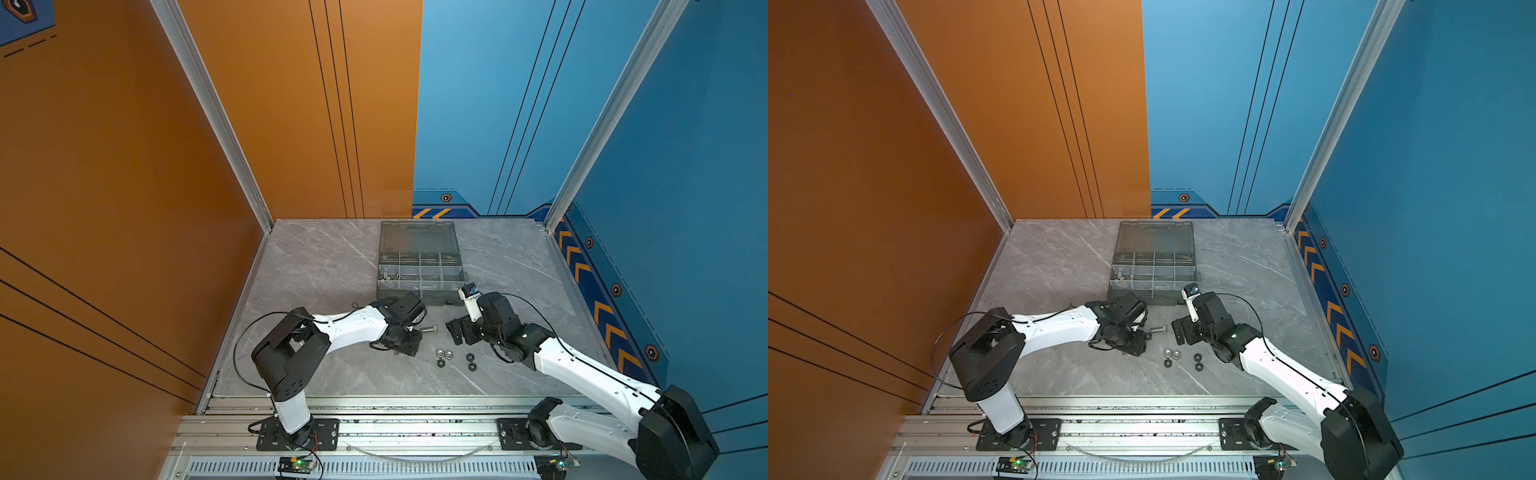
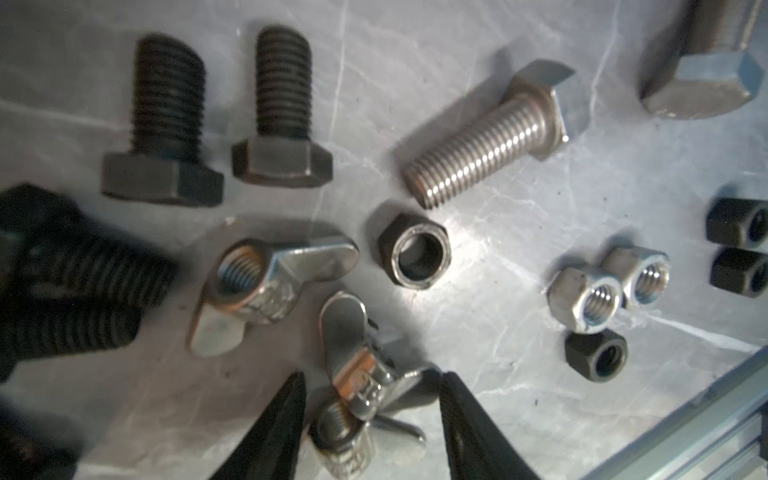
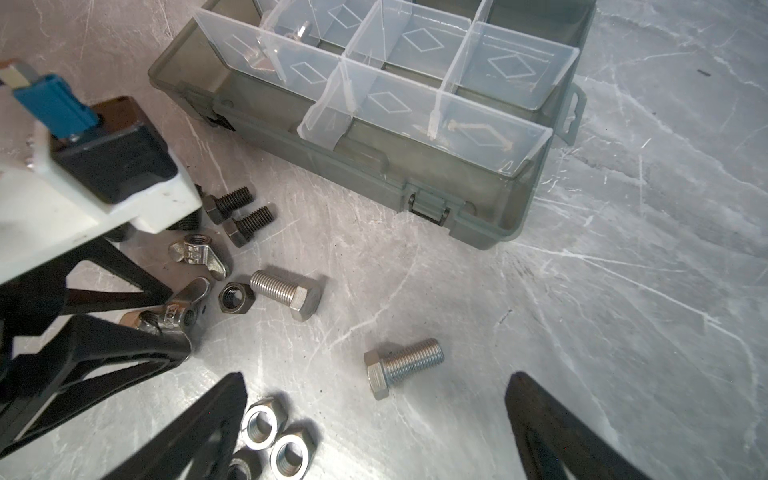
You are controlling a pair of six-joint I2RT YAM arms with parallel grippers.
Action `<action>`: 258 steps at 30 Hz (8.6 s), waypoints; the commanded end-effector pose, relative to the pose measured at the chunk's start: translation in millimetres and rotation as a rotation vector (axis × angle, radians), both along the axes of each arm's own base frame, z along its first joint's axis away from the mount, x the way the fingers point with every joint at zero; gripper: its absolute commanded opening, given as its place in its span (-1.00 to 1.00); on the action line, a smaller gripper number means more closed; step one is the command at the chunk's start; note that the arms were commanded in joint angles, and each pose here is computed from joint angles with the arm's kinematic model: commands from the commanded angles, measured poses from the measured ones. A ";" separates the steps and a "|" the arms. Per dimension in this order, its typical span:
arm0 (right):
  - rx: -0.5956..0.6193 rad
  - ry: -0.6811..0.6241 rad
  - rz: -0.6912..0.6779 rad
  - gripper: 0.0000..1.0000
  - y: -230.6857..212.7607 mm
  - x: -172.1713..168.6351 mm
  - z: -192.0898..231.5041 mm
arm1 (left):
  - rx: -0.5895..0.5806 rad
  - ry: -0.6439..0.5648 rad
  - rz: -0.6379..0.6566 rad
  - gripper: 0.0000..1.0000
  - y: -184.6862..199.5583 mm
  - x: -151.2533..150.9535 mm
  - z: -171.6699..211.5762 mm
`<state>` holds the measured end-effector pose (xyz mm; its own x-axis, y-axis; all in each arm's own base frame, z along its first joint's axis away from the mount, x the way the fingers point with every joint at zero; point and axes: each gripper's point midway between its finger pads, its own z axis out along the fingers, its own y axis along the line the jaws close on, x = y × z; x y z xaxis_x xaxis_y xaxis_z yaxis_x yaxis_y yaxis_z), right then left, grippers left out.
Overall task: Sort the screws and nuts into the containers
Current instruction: 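Close the left gripper on the silver wing nut, then lift the wing nut with the left gripper and carry it over the organizer, then open the left gripper to drop the wing nut into the compartment, then move the left gripper back over the wing nuts in the pile, then lower the left gripper onto another silver wing nut and close on it, then lift the wing nut with the left gripper and carry it over the organizer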
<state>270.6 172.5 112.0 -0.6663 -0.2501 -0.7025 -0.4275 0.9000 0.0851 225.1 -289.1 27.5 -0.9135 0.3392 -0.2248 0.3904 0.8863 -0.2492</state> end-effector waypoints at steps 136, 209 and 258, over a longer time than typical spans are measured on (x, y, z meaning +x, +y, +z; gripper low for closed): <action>0.027 -0.067 -0.085 0.99 -17.7 -6.3 19.4 | -0.176 -0.390 0.381 0.04 56.8 211.2 124.7; 0.019 -0.036 -0.069 0.99 -11.3 -1.0 0.2 | 0.159 -0.070 0.298 -0.23 12.3 19.5 -7.7; 0.068 -0.082 -0.098 0.99 -17.1 -0.8 21.8 | -0.104 -0.395 0.286 -1.00 57.7 155.7 139.7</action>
